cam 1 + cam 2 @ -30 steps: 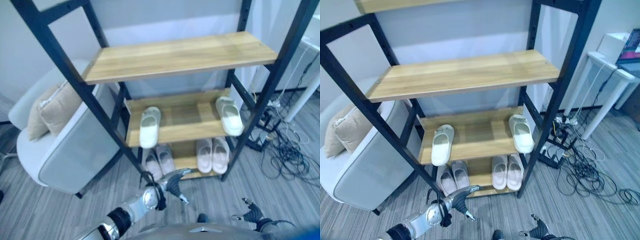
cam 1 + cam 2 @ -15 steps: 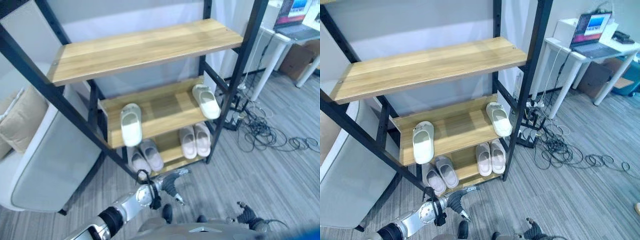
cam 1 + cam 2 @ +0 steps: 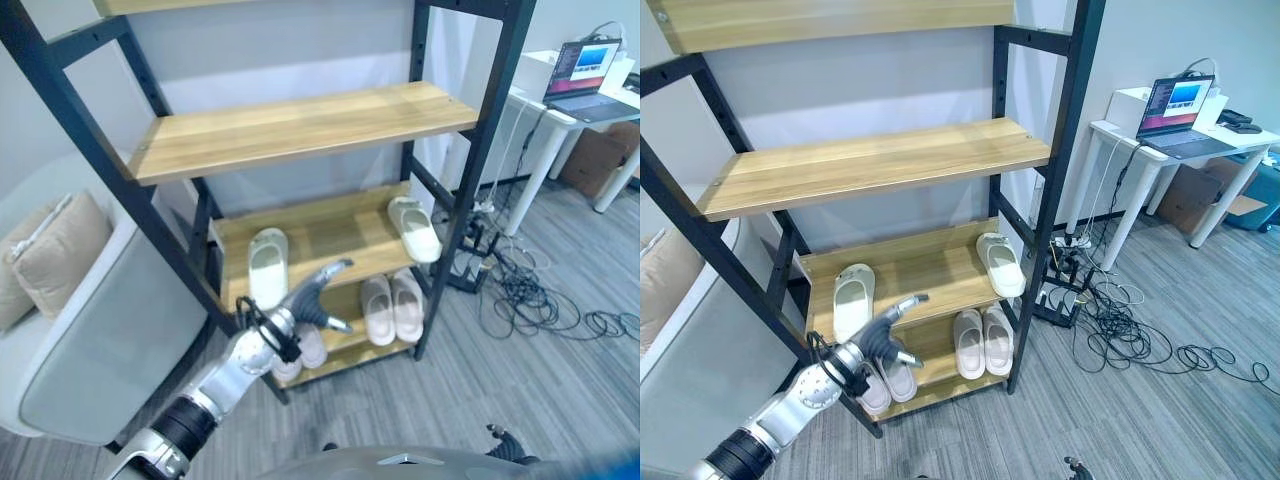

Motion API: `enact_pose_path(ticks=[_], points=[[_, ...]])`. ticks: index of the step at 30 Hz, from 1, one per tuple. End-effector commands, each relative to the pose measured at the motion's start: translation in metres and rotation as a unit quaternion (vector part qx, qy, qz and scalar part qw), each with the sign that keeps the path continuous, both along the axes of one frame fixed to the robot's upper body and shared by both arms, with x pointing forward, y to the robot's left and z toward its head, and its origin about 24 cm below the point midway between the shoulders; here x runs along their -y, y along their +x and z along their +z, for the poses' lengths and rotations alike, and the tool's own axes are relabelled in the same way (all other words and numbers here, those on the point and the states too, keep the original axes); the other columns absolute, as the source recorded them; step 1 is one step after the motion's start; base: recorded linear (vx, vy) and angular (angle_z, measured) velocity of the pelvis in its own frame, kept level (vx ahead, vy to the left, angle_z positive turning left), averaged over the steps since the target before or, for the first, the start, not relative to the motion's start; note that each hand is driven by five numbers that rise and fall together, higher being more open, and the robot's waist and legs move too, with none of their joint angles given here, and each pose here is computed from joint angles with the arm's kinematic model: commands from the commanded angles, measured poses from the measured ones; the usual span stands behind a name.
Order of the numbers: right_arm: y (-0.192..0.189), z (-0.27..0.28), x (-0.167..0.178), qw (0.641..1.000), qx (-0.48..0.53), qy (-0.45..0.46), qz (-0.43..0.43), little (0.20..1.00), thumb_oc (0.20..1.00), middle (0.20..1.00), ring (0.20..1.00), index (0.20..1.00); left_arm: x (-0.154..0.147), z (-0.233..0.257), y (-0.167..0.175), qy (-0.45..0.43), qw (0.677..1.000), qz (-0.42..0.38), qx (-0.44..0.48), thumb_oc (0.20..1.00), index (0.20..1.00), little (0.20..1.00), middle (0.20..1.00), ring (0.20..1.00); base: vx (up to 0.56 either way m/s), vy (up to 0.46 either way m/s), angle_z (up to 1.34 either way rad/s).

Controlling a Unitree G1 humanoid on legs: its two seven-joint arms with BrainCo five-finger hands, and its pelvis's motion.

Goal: Arrange the slippers neatly on the shoe rack.

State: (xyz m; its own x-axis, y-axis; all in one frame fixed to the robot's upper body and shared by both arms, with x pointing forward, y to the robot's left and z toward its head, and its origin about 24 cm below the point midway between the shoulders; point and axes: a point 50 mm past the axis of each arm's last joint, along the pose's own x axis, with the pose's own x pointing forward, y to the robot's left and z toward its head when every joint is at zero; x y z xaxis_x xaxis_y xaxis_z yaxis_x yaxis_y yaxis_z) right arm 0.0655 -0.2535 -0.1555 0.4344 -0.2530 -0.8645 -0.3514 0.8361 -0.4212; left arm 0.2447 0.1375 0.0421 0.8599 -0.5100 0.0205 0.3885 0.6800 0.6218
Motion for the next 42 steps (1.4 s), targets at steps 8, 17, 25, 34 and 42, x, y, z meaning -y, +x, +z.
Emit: enact_pose_path(ticks=[8,17,25,34,42], points=[[0.021,0.005,-0.002,0.999,0.022,0.006,0.032,1.000,1.000,1.000,1.000,1.000,0.003,0.039,0.051,-0.027,0.992,0.071,0.099,1.000,1.000,1.000,1.000,1.000,0.04,-0.011,0.09],[0.043,0.015,0.007,0.996,0.055,-0.011,0.064,1.000,1.000,1.000,1.000,1.000,0.008,0.068,0.084,0.000,0.983,0.101,0.153,1.000,1.000,1.000,1.000,1.000,0.00,-0.001,-0.14],[0.089,0.031,-0.004,0.986,0.119,-0.014,0.115,1.000,1.000,1.000,1.000,1.000,0.024,0.114,0.118,0.016,0.961,0.139,0.237,1.000,1.000,1.000,1.000,1.000,-0.08,-0.001,-0.08],[0.114,0.043,-0.013,0.976,0.162,-0.014,0.144,1.000,1.000,1.000,1.000,1.000,0.024,0.146,0.135,0.049,0.939,0.174,0.291,1.000,1.000,1.000,1.000,1.000,-0.02,-0.007,-0.08],[0.122,0.049,-0.016,0.971,0.186,-0.015,0.151,1.000,1.000,1.000,1.000,1.000,0.009,0.186,0.146,0.100,0.907,0.205,0.355,1.000,1.000,1.000,1.000,1.000,0.00,0.000,0.00]])
